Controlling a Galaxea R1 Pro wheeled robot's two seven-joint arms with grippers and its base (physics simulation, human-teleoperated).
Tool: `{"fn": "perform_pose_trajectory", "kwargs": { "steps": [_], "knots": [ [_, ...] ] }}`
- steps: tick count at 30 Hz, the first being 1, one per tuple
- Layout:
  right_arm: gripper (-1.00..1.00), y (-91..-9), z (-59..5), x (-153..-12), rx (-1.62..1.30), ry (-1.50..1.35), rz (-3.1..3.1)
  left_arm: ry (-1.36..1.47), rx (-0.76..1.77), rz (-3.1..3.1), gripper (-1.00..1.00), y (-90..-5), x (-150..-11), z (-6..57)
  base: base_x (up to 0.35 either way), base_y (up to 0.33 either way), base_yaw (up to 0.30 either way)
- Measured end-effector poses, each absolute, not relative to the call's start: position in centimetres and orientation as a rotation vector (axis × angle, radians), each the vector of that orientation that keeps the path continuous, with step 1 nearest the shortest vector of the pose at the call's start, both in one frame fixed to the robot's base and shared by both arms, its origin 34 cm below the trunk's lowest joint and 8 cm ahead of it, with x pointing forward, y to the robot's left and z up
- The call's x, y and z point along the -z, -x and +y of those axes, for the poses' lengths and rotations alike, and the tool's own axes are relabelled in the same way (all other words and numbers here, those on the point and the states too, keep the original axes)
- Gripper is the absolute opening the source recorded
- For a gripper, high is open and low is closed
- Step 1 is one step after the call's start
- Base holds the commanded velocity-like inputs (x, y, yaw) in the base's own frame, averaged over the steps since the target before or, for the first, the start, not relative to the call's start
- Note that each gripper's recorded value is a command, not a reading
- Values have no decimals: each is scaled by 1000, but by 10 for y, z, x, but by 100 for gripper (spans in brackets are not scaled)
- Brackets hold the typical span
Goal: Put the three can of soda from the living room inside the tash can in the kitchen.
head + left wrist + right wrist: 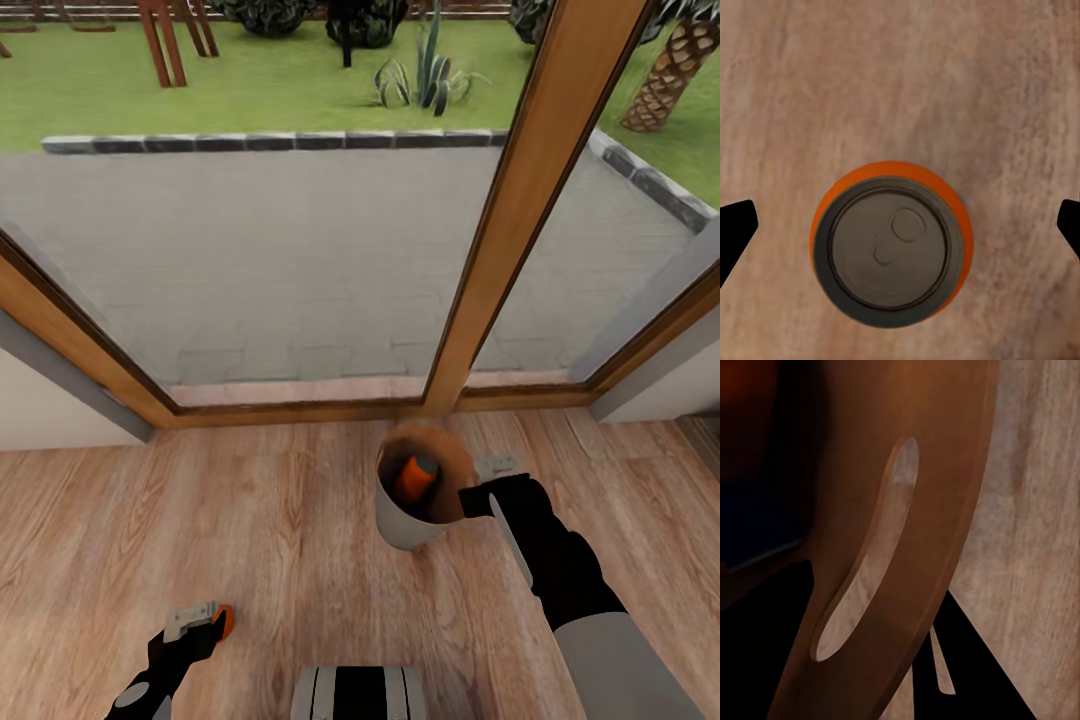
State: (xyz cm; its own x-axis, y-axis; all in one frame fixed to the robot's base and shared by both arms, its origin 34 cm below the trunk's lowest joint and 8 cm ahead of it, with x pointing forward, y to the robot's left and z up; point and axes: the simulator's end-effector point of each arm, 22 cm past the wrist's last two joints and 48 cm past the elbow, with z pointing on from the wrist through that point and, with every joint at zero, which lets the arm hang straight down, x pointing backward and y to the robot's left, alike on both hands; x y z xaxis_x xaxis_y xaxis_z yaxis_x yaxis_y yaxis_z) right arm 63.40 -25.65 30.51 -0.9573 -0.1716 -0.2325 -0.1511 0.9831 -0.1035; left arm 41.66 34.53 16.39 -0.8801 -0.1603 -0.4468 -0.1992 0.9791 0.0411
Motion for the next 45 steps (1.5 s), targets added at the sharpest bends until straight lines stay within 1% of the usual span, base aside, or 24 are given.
{"fn": "perform_pose_trajectory", "kwargs": {
  "steps": [19, 45],
  "knots": [
    [-100, -626, -257, -272, 126, 239, 2885, 256, -118, 2669, 100, -408, -130, 345, 0, 0, 0],
    [-100, -622, -256, -260, 122, 238, 2887, 256, -118, 2669, 100, -405, -119, 345, 0, 0, 0]
  ]
}}
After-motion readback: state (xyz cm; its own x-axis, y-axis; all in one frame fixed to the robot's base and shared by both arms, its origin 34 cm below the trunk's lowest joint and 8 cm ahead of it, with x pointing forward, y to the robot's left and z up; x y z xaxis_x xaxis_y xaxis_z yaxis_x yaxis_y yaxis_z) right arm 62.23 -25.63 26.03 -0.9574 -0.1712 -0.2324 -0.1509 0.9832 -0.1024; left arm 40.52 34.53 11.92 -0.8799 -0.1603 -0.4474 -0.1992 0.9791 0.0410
